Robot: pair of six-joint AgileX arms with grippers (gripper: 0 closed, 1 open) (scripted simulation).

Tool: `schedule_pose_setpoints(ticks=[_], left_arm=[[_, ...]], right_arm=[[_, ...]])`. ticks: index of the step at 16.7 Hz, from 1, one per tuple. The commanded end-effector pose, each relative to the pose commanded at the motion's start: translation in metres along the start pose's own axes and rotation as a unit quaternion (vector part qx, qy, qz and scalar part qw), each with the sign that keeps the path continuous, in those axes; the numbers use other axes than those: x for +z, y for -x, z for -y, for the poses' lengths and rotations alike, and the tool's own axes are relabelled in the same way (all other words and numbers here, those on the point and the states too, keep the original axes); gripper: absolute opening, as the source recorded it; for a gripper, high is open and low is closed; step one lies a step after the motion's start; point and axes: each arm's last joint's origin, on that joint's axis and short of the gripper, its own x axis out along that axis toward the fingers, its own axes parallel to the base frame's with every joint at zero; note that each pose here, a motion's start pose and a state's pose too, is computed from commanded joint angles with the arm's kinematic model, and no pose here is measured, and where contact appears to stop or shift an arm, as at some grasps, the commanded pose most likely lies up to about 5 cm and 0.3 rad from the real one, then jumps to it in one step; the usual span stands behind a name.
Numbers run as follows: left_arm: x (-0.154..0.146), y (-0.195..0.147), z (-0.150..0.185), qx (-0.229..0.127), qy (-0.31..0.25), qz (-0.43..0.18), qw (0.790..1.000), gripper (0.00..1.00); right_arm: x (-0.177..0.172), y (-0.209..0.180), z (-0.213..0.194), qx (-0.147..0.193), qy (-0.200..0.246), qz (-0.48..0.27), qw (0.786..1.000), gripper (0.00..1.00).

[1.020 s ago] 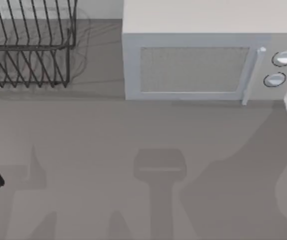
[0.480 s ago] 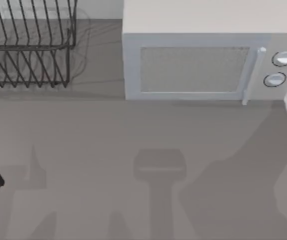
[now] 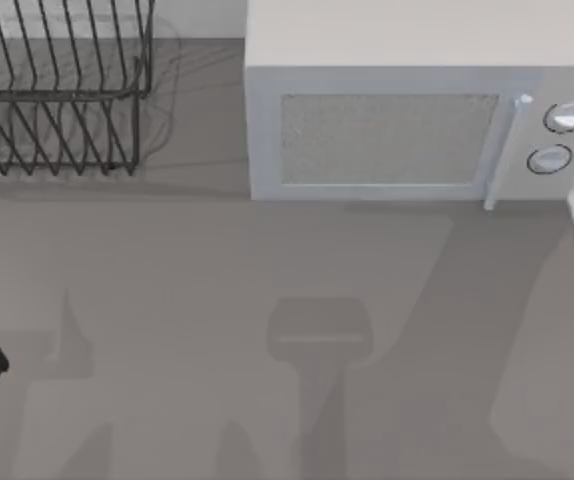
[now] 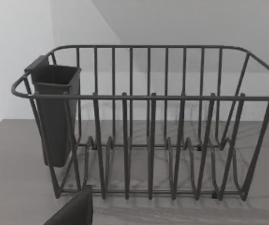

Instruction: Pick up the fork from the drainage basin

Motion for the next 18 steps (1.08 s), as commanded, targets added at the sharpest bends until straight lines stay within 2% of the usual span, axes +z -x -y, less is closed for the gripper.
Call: schedule_pose_setpoints(ticks=[3, 8, 11, 15, 18], left_arm=[[0.0, 0.0, 0.0, 0.0, 0.0, 0.0, 1.0, 1.0], [0.0, 0.0, 0.0, 0.0, 0.0, 0.0, 1.0, 1.0], [0.0, 0.0, 0.0, 0.0, 0.0, 0.0, 1.0, 1.0], [0.0, 0.0, 0.0, 0.0, 0.0, 0.0, 1.0, 1.0], [0.0, 0.0, 0.0, 0.0, 0.0, 0.0, 1.0, 1.0]], right_arm=[[-0.003, 0.033, -0.002, -0.002, 0.0, 0.008, 1.0, 0.0], [-0.003, 0.036, -0.003, -0.003, 0.0, 0.009, 1.0, 0.0], [-0.009, 0.051, -0.016, -0.015, -0.021, 0.021, 0.999, 0.0], [-0.037, 0.096, -0.068, -0.032, -0.062, 0.052, 0.996, 0.0], [-0.082, 0.12, -0.13, -0.028, -0.068, 0.053, 0.996, 0.0]])
